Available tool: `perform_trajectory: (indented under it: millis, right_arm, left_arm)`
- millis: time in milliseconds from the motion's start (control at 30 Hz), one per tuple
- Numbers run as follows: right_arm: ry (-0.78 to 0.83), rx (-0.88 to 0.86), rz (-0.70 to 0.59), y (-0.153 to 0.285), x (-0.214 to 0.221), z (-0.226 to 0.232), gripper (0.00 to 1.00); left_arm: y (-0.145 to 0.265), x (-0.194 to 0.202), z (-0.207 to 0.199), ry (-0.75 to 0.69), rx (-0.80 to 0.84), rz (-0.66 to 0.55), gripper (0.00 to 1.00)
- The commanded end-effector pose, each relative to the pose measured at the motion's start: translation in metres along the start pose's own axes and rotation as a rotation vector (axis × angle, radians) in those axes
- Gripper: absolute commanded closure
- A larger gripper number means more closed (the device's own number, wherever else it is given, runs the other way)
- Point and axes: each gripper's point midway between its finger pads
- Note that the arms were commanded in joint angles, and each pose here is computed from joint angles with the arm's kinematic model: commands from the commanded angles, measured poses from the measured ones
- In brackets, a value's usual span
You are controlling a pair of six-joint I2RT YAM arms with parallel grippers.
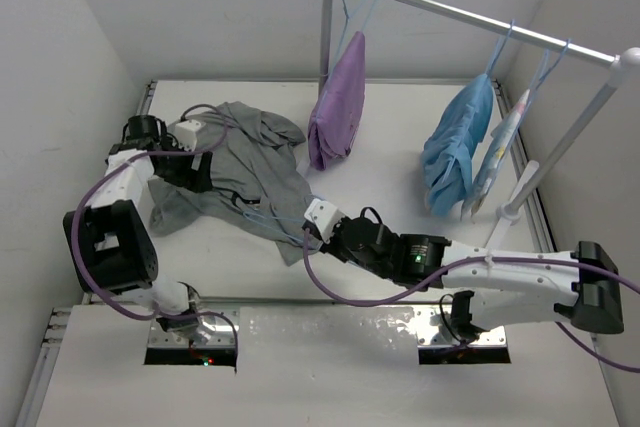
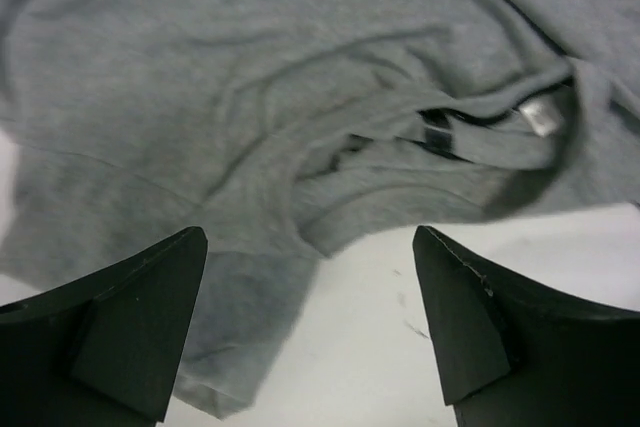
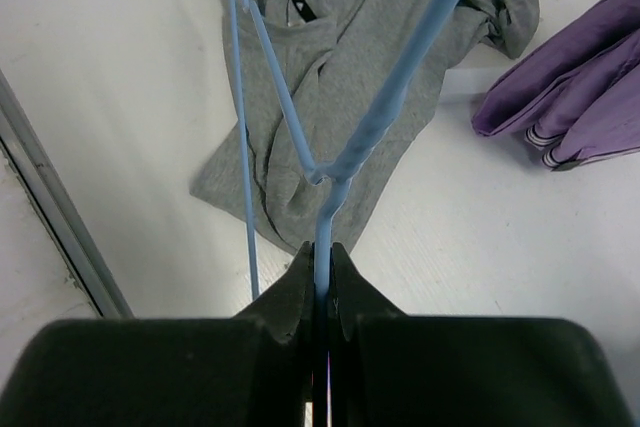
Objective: Place the t-shirt on the hanger
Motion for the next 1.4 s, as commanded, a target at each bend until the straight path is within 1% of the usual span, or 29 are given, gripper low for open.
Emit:
perform_trajectory:
  millis: [0, 33, 100, 133, 233, 300, 333, 367, 400, 467, 500, 567, 600, 633, 700, 733, 767, 800, 833, 900, 933, 967, 1000, 1033, 1067, 1133, 1267, 1367]
  right_arm:
    - [-0.034, 0.005, -0.066, -0.004, -0.026, -0.001, 1.0]
    - [-0.034, -0.002, -0.062, -0.006, -0.025, 0.001, 1.0]
    - [-0.04, -0.01, -0.071, -0.007, -0.029, 0.003, 1.0]
    - [-0.041, -0.021, -0.071, -0.009, -0.03, 0.005, 1.0]
    - [-0.042, -0.025, -0.068, -0.012, -0.034, 0.006, 1.0]
    - [-0.037, -0.024, -0.055, -0.014, -0.032, 0.007, 1.0]
    - [-0.039, -0.022, -0.054, -0.015, -0.033, 0.006, 1.0]
    - [-0.038, -0.025, -0.05, -0.017, -0.031, 0.007, 1.0]
    - [-0.038, -0.024, -0.047, -0.018, -0.03, 0.007, 1.0]
    - [-0.041, -0.03, -0.038, -0.022, -0.027, 0.009, 1.0]
    - [-0.045, -0.042, -0.043, -0.024, -0.029, 0.01, 1.0]
    - [-0.048, -0.051, -0.044, -0.028, -0.028, 0.011, 1.0]
    - [-0.053, -0.075, -0.055, -0.033, -0.031, 0.016, 1.0]
    - [-0.06, -0.08, -0.067, -0.037, -0.036, 0.014, 1.0]
    - [-0.042, -0.117, -0.1, -0.05, -0.052, 0.019, 1.0]
    - [-0.047, -0.113, -0.113, -0.055, -0.06, 0.015, 1.0]
    - [-0.017, -0.107, -0.126, -0.062, -0.067, 0.013, 1.0]
    - [-0.007, -0.098, -0.131, -0.074, -0.079, 0.012, 1.0]
    - [0.004, -0.077, -0.131, -0.081, -0.085, 0.007, 1.0]
    - [0.014, -0.054, -0.094, -0.096, -0.089, 0.004, 1.0]
    - [0.02, -0.048, -0.09, -0.112, -0.099, 0.005, 1.0]
    - [0.032, -0.049, -0.064, -0.12, -0.096, 0.007, 1.0]
    - [0.023, -0.038, -0.099, -0.125, -0.12, 0.004, 1.0]
    - [0.036, -0.009, -0.043, -0.14, -0.108, 0.004, 1.0]
    - [0.051, 0.007, -0.002, -0.144, -0.102, 0.002, 1.0]
    - [0.053, 0.069, 0.016, -0.157, -0.109, -0.01, 1.0]
    - [0.047, 0.075, 0.027, -0.168, -0.108, -0.015, 1.0]
    - [0.055, 0.114, 0.035, -0.164, -0.106, -0.023, 1.0]
  left_arm:
    - [-0.004, -0.022, 0.031, -0.074, -0.168, -0.101, 0.19]
    - [-0.008, -0.013, 0.044, -0.036, -0.246, -0.061, 0.2]
    - [-0.023, -0.004, 0.058, -0.013, -0.309, -0.038, 0.25]
    - [-0.028, 0.0, 0.062, -0.012, -0.327, -0.024, 0.31]
    - [-0.047, 0.004, 0.056, -0.001, -0.261, -0.015, 0.35]
    - [-0.05, 0.004, 0.055, 0.01, -0.261, -0.021, 0.37]
    - [-0.048, 0.0, 0.06, 0.006, -0.291, -0.041, 0.47]
    - [-0.044, 0.0, 0.062, 0.012, -0.321, -0.045, 0.55]
    - [-0.042, -0.002, 0.064, 0.01, -0.332, -0.049, 0.71]
    - [-0.036, -0.004, 0.063, 0.007, -0.342, -0.058, 0.82]
    - [-0.035, -0.006, 0.061, 0.0, -0.336, -0.064, 1.0]
    - [-0.03, -0.008, 0.059, -0.005, -0.332, -0.072, 1.0]
    - [-0.03, -0.01, 0.051, -0.021, -0.295, -0.084, 1.0]
    - [-0.027, -0.007, 0.042, -0.02, -0.259, -0.073, 1.0]
    - [-0.011, -0.019, 0.024, -0.067, -0.201, -0.116, 1.0]
    - [-0.005, -0.023, 0.02, -0.083, -0.2, -0.127, 1.0]
    - [0.004, -0.027, 0.016, -0.106, -0.208, -0.142, 1.0]
    - [0.007, -0.029, 0.013, -0.133, -0.197, -0.142, 1.0]
    - [0.009, -0.025, 0.008, -0.129, -0.18, -0.124, 1.0]
    - [0.01, -0.022, 0.001, -0.15, -0.14, -0.109, 1.0]
    - [0.01, -0.02, -0.002, -0.149, -0.132, -0.1, 1.0]
    - [0.01, -0.02, -0.002, -0.161, -0.127, -0.1, 1.0]
    - [0.01, -0.02, -0.003, -0.165, -0.121, -0.101, 1.0]
    - [0.01, -0.019, -0.004, -0.167, -0.119, -0.097, 1.0]
    - [0.01, -0.019, -0.004, -0.185, -0.118, -0.092, 1.0]
    - [0.013, -0.017, -0.003, -0.196, -0.12, -0.081, 1.0]
    - [0.015, -0.019, 0.001, -0.212, -0.137, -0.075, 1.0]
    - [0.013, -0.018, 0.009, -0.214, -0.172, -0.065, 1.0]
Point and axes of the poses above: each gripper's point midway between its finger pads, its own y axis back along the fingers, its own z axis along the line the jaws close on, x = y × z, and after that the axes turned 3 degrees about -y, right-handed
